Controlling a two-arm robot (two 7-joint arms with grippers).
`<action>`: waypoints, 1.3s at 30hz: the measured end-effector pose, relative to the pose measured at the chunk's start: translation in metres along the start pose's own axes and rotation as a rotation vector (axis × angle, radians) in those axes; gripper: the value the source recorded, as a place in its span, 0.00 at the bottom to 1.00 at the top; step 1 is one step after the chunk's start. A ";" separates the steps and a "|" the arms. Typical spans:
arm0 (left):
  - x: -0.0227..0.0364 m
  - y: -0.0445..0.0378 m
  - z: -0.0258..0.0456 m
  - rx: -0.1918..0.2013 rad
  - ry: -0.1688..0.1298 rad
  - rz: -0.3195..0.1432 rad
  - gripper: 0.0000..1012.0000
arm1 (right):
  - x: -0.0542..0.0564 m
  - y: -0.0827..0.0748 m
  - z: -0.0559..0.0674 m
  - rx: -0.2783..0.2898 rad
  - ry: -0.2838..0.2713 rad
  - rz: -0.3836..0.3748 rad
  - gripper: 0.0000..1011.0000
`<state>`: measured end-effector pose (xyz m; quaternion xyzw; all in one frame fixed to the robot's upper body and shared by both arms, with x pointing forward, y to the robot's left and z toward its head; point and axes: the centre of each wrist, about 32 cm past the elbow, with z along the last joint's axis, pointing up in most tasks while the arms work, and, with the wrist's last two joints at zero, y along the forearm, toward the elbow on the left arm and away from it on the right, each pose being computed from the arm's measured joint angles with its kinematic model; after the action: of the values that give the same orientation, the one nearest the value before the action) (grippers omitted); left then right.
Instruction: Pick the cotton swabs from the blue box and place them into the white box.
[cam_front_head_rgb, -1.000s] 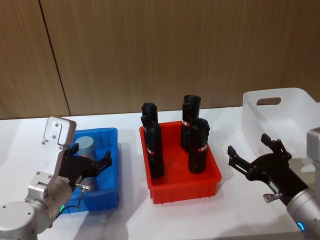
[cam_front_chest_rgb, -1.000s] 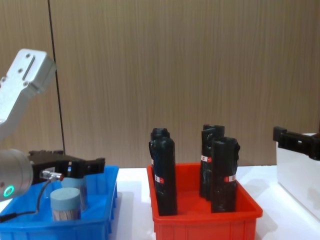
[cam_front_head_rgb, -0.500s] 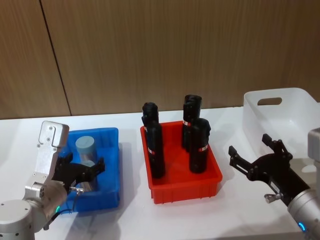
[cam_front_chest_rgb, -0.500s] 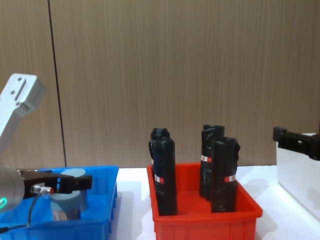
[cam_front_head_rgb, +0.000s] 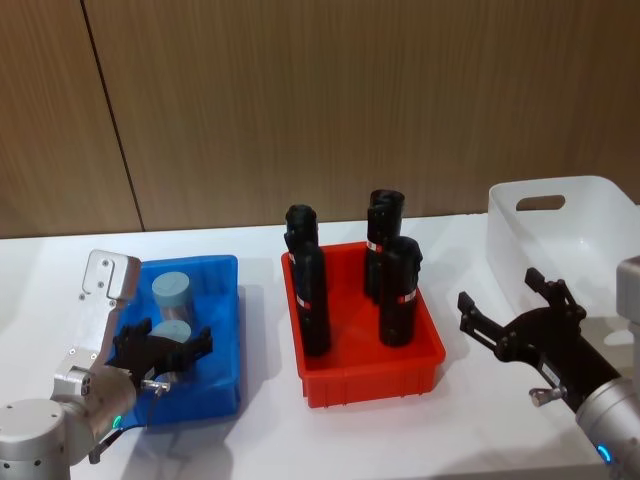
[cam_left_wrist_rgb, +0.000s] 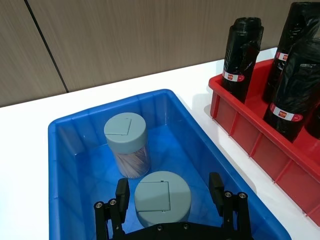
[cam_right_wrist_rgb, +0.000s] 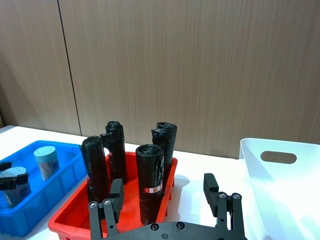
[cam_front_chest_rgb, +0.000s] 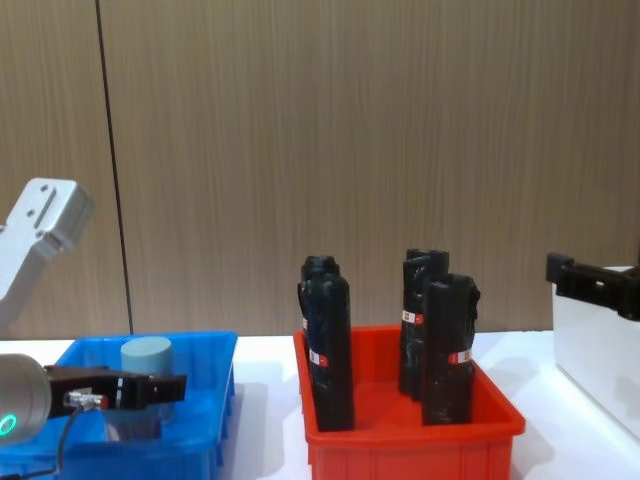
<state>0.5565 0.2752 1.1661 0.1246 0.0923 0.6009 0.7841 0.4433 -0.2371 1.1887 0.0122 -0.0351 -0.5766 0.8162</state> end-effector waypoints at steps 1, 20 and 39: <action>0.0002 -0.0005 -0.0003 0.002 0.000 -0.001 0.99 | 0.000 0.000 0.000 0.000 0.000 0.000 0.99; 0.0039 -0.0073 -0.0047 0.043 -0.024 -0.003 0.66 | 0.000 0.000 0.000 0.000 0.000 0.000 0.99; -0.0057 0.0115 0.0314 -0.068 -0.164 -0.009 0.66 | 0.000 0.000 0.000 0.000 0.000 0.000 0.99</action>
<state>0.5537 0.2699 1.1995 0.1461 0.0078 0.5879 0.7956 0.4433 -0.2371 1.1887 0.0122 -0.0351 -0.5766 0.8162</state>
